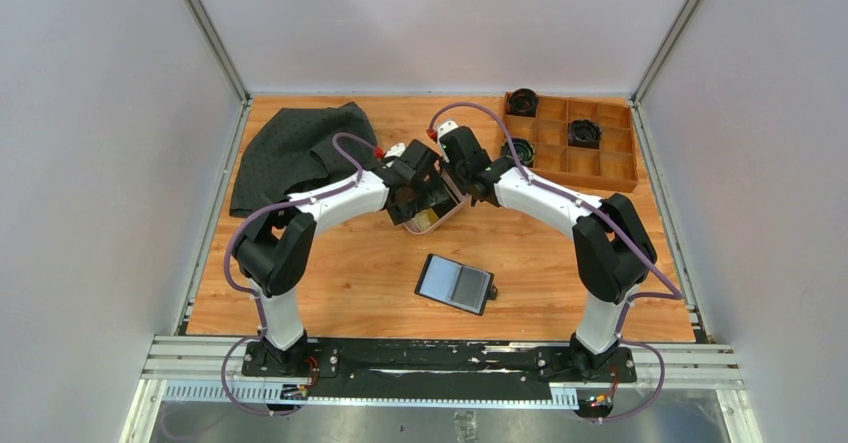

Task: Put the credit cards into the card holder
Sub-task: Pick up the credit card from the storage box.

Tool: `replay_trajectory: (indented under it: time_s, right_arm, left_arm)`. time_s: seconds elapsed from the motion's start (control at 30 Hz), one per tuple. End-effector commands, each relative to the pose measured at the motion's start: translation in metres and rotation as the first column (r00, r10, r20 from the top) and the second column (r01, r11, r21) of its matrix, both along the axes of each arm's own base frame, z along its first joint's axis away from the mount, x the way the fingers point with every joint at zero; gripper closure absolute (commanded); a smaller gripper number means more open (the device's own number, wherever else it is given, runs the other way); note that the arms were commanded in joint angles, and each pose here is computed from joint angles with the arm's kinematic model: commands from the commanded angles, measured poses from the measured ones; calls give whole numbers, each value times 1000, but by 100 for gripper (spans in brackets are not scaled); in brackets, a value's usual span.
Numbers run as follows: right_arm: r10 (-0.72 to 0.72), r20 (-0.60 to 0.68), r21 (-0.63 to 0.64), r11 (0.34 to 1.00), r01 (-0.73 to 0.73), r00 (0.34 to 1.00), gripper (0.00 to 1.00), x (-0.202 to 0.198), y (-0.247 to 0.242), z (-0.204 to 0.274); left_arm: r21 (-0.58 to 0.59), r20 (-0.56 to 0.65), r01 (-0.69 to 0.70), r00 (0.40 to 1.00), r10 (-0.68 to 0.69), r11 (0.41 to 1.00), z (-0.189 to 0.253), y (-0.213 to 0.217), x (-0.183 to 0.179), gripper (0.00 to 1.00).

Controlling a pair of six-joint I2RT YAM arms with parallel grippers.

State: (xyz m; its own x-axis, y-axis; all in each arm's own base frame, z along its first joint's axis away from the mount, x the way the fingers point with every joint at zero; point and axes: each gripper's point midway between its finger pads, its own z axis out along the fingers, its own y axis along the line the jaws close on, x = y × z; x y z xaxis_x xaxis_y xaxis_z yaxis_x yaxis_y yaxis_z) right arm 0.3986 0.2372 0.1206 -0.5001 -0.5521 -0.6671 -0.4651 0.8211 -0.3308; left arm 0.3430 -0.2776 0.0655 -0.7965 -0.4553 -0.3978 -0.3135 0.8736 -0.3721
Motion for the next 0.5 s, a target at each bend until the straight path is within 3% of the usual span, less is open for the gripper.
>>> replay_trajectory:
  time_s: [0.0,0.47]
  right_arm:
    - [-66,81,64,996,61,995,100,6,1,23]
    - [-46,31,89,995,43,998,100,-1,6,12]
  left_arm:
    - [67,-4,-56,998,56,996,-4,8,-2,0]
    - [69,-3,-73,997,73,995,-25,6,-4,0]
